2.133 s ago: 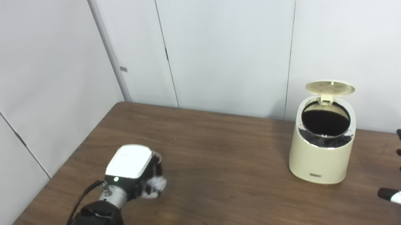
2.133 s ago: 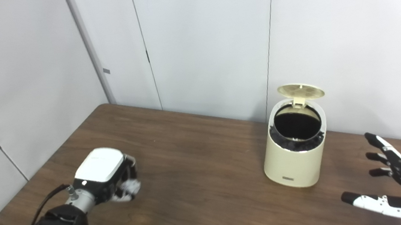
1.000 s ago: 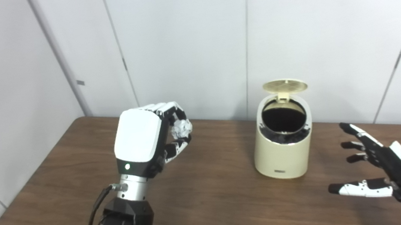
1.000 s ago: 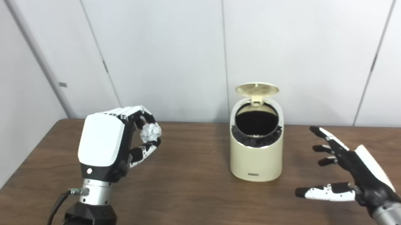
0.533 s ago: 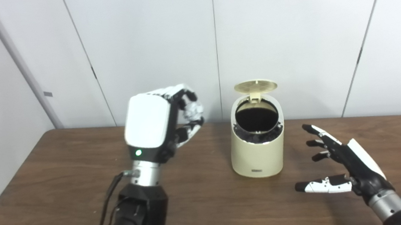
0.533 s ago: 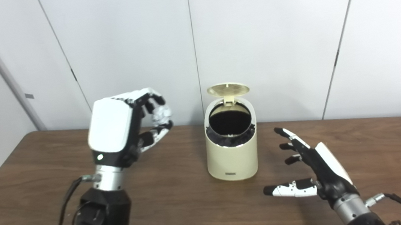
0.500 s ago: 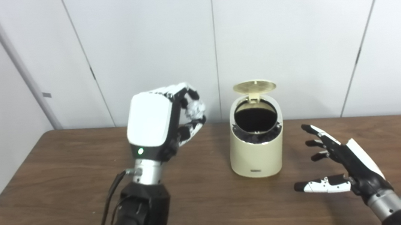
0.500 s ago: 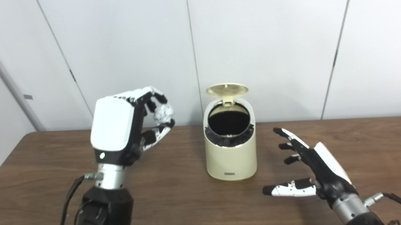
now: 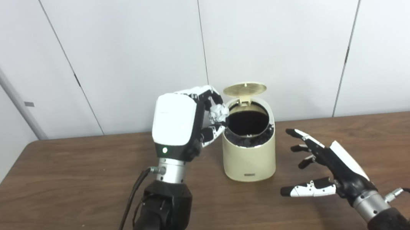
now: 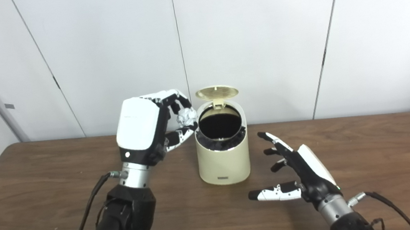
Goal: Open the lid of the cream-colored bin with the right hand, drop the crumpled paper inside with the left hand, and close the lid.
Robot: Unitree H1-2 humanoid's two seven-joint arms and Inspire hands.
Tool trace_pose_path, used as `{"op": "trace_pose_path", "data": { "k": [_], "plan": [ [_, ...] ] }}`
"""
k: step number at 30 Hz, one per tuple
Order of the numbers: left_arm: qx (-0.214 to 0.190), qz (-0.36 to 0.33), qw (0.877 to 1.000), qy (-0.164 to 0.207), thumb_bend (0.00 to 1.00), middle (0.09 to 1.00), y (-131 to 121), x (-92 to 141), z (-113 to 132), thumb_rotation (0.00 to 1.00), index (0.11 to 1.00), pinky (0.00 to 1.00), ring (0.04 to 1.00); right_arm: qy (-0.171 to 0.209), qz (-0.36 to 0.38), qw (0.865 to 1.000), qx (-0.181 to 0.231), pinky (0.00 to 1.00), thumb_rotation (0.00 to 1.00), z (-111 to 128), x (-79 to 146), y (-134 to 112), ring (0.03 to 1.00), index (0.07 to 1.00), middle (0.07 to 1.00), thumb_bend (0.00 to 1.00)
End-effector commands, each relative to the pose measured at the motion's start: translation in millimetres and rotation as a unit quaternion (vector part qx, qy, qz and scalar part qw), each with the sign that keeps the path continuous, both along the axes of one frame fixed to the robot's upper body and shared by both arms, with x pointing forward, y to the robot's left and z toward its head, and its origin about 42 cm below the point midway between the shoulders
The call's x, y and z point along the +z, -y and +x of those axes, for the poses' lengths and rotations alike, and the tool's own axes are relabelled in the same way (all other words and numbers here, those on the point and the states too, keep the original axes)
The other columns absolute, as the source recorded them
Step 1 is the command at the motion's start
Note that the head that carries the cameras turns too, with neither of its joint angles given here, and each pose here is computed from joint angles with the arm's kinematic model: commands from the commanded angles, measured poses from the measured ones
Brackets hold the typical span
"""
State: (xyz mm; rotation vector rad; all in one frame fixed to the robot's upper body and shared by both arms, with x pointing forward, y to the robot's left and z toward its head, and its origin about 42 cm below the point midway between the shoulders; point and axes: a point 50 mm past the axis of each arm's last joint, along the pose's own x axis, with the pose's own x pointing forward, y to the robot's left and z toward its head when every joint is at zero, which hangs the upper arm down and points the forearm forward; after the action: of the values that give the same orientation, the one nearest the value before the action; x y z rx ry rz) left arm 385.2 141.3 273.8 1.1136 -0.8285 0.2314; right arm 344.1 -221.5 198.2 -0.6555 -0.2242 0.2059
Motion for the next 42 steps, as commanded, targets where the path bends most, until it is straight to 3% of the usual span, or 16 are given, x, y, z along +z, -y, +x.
{"op": "trace_pose_path", "data": {
  "k": [1, 6, 8, 14, 17, 36, 42],
  "plan": [
    [-0.016, -0.007, 0.999, 0.043, 0.53, 0.473, 10.1, 22.7, 5.2, 0.00, 0.483, 0.18, 0.309, 0.049, 0.006, 0.999, 0.006, 0.61, 0.26, 3.5, 18.6, -4.4, 0.819, 0.901, 0.929, 0.74],
    [-0.025, -0.006, 0.999, 0.039, 0.53, 0.473, 20.8, 18.4, 11.7, 0.00, 0.483, 0.19, 0.314, 0.050, 0.006, 0.999, 0.006, 0.64, 0.26, 3.8, 21.0, -7.4, 0.820, 0.899, 0.927, 0.74],
    [-0.027, -0.005, 0.999, 0.040, 0.52, 0.424, 23.8, 16.5, 13.0, 0.00, 0.515, 0.21, 0.335, 0.050, 0.007, 0.999, 0.007, 0.64, 0.26, 4.0, 21.6, -7.7, 0.825, 0.903, 0.932, 0.74],
    [-0.030, 0.006, 0.999, 0.029, 0.53, 0.472, 30.8, 9.5, 18.8, 0.00, 0.484, 0.19, 0.335, 0.055, 0.001, 0.998, 0.004, 0.63, 0.27, 3.3, 24.0, -8.4, 0.818, 0.901, 0.928, 0.75],
    [-0.032, 0.011, 0.999, 0.023, 0.53, 0.474, 33.3, 6.9, 24.0, 0.00, 0.485, 0.26, 0.374, 0.054, 0.000, 0.999, 0.002, 0.63, 0.28, 3.3, 23.8, -8.3, 0.817, 0.902, 0.928, 0.75],
    [-0.019, 0.058, 0.998, 0.020, 0.52, 0.417, 43.5, -6.7, 60.4, 0.00, 0.525, 0.33, 0.408, 0.056, -0.001, 0.998, 0.002, 0.65, 0.31, 3.7, 27.7, -2.7, 0.834, 0.912, 0.937, 0.75],
    [-0.011, 0.067, 0.998, -0.006, 0.52, 0.438, 47.0, -9.0, 63.9, 0.00, 0.530, 0.47, 0.513, 0.058, 0.008, 0.998, 0.000, 0.67, 0.26, 3.9, 27.7, 2.6, 0.841, 0.906, 0.939, 0.74]
  ]
}}
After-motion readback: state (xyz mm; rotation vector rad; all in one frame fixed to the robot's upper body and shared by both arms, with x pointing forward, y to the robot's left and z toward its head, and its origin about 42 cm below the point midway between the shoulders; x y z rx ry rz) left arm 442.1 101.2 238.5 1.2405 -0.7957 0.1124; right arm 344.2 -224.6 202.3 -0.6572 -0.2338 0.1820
